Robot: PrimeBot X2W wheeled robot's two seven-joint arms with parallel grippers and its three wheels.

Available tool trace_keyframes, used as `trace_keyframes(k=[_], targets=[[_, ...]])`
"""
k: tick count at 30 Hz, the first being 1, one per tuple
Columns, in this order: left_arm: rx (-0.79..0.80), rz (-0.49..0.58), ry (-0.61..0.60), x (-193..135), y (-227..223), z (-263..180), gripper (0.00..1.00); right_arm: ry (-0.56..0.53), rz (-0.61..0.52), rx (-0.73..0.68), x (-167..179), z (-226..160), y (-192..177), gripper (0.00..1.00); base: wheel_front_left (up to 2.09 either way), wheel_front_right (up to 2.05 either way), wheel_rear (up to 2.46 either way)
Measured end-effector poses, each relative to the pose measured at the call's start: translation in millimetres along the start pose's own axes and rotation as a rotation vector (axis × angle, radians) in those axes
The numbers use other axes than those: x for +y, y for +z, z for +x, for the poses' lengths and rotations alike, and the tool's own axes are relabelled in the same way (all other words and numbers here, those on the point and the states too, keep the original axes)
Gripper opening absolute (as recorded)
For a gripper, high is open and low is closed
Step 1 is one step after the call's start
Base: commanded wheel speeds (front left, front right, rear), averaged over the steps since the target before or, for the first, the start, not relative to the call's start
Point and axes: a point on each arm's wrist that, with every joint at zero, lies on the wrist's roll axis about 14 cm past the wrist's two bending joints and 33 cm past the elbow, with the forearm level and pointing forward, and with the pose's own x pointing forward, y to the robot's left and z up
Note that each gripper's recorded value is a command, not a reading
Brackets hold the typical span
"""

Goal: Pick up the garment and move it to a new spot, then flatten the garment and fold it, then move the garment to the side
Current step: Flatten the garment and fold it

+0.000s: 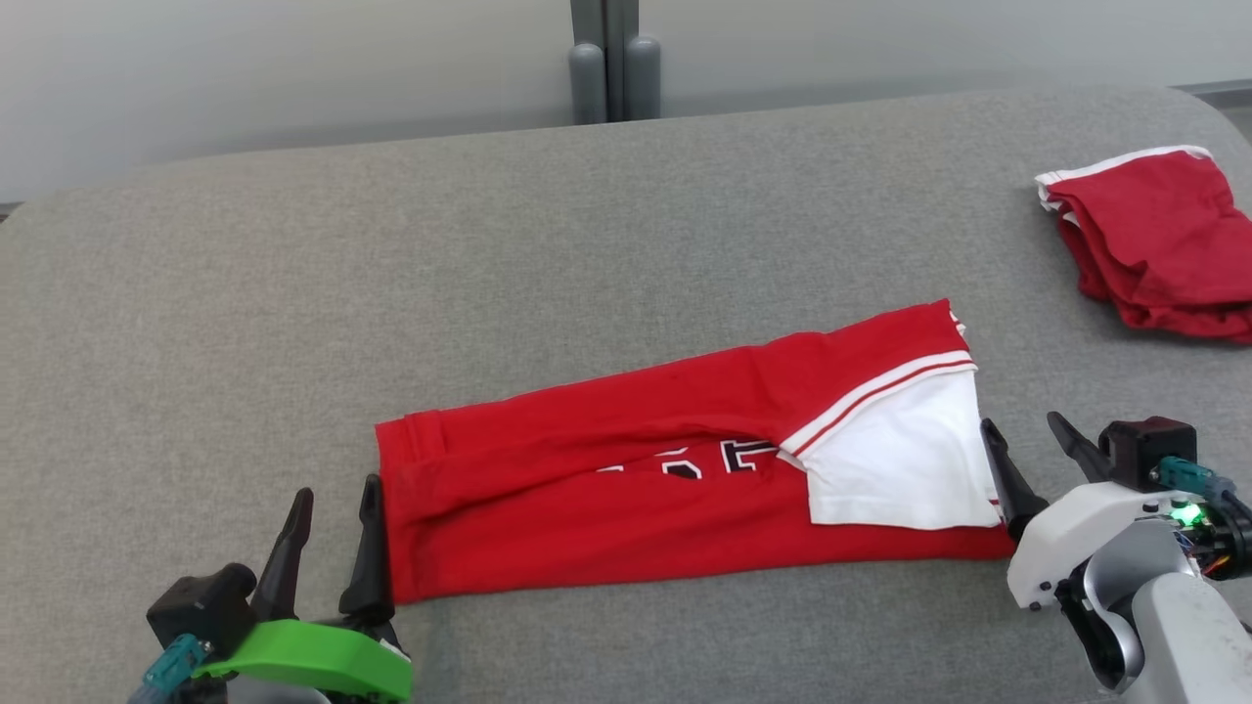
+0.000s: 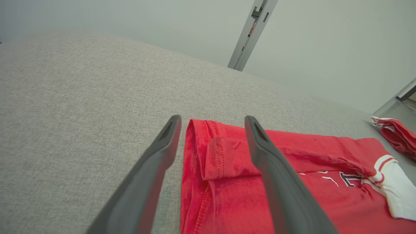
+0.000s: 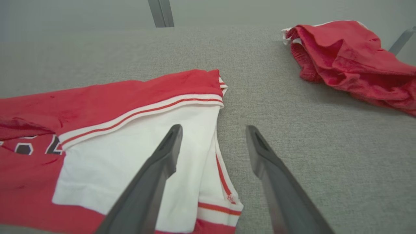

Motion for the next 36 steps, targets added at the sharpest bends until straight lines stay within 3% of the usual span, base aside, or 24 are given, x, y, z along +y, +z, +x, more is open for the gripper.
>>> trace_keyframes(k=[7,15,16,20,27,36], targets=[[-0.015,0.009,0.031,11,3,-8,1.0,-0.009,-0.025,0.151,-4,10,-36,1.0,0.0,0.0,0.0],[-0.025,0.006,0.07,22,4,-16,1.0,0.027,0.0,0.26,14,15,-64,1.0,0.0,0.0,0.0],[-0.026,0.006,0.071,22,4,-17,1.0,0.03,0.001,0.263,15,16,-64,0.6,0.0,0.0,0.0],[-0.021,0.0,0.072,20,1,-17,1.0,0.039,0.015,0.276,20,18,-66,0.0,0.0,0.0,0.0],[-0.02,0.002,0.051,14,0,-12,1.0,0.018,0.032,0.225,12,23,-49,0.0,0.0,0.0,0.0],[-0.015,0.001,0.011,1,-2,-6,1.0,-0.12,0.027,0.105,-53,15,-9,0.0,0.0,0.0,0.0]])
